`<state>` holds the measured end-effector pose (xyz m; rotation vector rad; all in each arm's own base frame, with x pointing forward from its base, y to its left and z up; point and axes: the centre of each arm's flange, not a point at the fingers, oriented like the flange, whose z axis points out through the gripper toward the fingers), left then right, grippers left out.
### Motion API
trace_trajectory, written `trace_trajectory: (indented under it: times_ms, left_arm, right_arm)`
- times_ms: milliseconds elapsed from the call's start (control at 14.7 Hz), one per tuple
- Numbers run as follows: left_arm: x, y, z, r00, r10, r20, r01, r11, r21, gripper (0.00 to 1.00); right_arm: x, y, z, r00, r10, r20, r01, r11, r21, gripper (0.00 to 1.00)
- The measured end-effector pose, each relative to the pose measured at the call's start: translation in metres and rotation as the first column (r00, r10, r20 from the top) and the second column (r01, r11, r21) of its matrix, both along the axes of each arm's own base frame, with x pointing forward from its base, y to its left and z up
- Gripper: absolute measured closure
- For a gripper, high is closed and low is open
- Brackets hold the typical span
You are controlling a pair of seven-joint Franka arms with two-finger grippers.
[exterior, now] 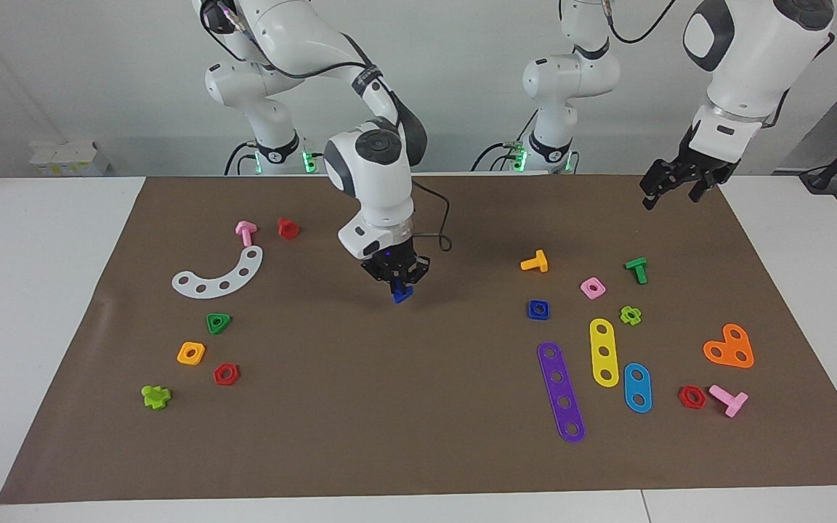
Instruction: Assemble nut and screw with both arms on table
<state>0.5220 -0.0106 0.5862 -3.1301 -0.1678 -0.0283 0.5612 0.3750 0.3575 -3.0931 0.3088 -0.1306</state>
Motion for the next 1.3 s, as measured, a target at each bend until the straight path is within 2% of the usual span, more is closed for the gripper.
trace_trajectory:
  times_ms: [273, 409, 750, 1023, 1159, 1295]
  left_arm:
    - [0.000, -0.001, 0.000, 1.000, -0.003, -0.003, 0.003, 1.000, 0.000, 0.00]
    - [-0.003, -0.003, -0.002, 1.000, -0.005, -0.024, 0.005, 1.000, 0.001, 0.00]
    - [-0.003, -0.005, -0.002, 1.000, -0.009, -0.027, 0.009, 1.000, 0.001, 0.00]
    - [0.000, -0.031, -0.008, 0.998, -0.050, -0.028, 0.049, 0.998, -0.031, 0.00]
    - [0.010, -0.052, -0.022, 0.996, -0.079, -0.035, 0.077, 0.995, -0.061, 0.00]
    - [0.029, -0.081, -0.041, 0.992, -0.124, -0.040, 0.120, 0.990, -0.077, 0.00]
  right_arm:
    - [-0.001, 0.001, -0.020, 1.000, -0.007, -0.028, 0.007, 1.000, -0.020, 0.81]
    - [-0.004, 0.000, -0.027, 0.999, -0.007, -0.039, 0.006, 1.000, -0.028, 0.81]
    - [-0.005, -0.001, -0.028, 0.999, -0.008, -0.042, 0.006, 1.000, -0.030, 0.80]
    - [0.004, -0.014, 0.002, 1.000, -0.031, -0.003, 0.031, 0.999, -0.008, 0.80]
    - [0.010, -0.028, 0.021, 0.998, -0.053, 0.016, 0.053, 0.999, 0.003, 0.80]
    - [0.007, -0.033, 0.021, 0.998, -0.058, 0.021, 0.058, 0.998, 0.008, 0.80]
